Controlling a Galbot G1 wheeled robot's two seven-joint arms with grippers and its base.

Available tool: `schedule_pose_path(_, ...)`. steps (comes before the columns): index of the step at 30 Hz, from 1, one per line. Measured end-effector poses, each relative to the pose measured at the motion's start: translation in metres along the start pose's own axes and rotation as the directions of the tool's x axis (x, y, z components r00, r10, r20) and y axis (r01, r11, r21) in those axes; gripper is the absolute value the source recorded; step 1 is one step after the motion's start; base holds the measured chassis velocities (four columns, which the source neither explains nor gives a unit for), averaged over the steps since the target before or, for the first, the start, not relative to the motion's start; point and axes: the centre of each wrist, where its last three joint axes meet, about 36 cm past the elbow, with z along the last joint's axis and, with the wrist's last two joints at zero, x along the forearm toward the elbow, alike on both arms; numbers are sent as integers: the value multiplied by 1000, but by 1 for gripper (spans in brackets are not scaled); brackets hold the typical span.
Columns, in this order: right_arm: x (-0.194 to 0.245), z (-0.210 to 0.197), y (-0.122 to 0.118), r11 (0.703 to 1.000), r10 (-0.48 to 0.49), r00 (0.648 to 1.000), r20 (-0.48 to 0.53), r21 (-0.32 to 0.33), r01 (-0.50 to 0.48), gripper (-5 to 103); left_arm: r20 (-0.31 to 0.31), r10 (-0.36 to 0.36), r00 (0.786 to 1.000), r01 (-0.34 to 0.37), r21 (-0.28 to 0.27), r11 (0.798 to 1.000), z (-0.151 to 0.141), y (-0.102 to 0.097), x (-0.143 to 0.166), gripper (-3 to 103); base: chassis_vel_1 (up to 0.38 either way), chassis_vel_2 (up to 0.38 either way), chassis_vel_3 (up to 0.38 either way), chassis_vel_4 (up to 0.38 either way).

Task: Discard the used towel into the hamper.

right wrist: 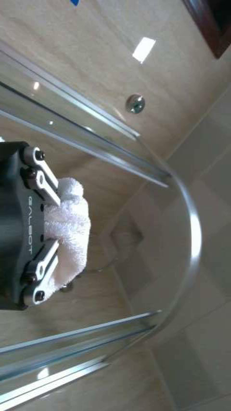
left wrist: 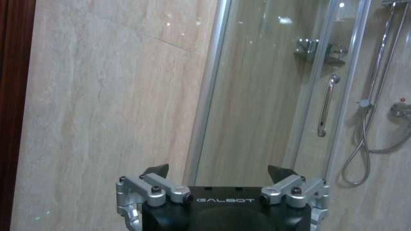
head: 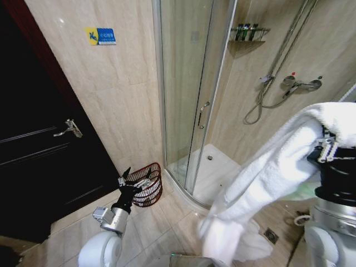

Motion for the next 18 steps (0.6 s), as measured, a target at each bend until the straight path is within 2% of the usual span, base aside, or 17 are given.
schedule_pose_path(4,2,0,-1,1000,13,1000,-28,-20,-14,5,0,0,1000,0,0,1000,0,0,0,100,0,0,0,0)
schedule_pose_path(9,6,1,2,996,43,996,-80,-78,-49,5,0,0,1000,0,0,1000,0,0,0,100,0,0,0,0)
schedule_pose_path(18,5,1,2,994,70,992,-101,-78,-78,5,0,0,1000,0,0,1000,0,0,0,100,0,0,0,0)
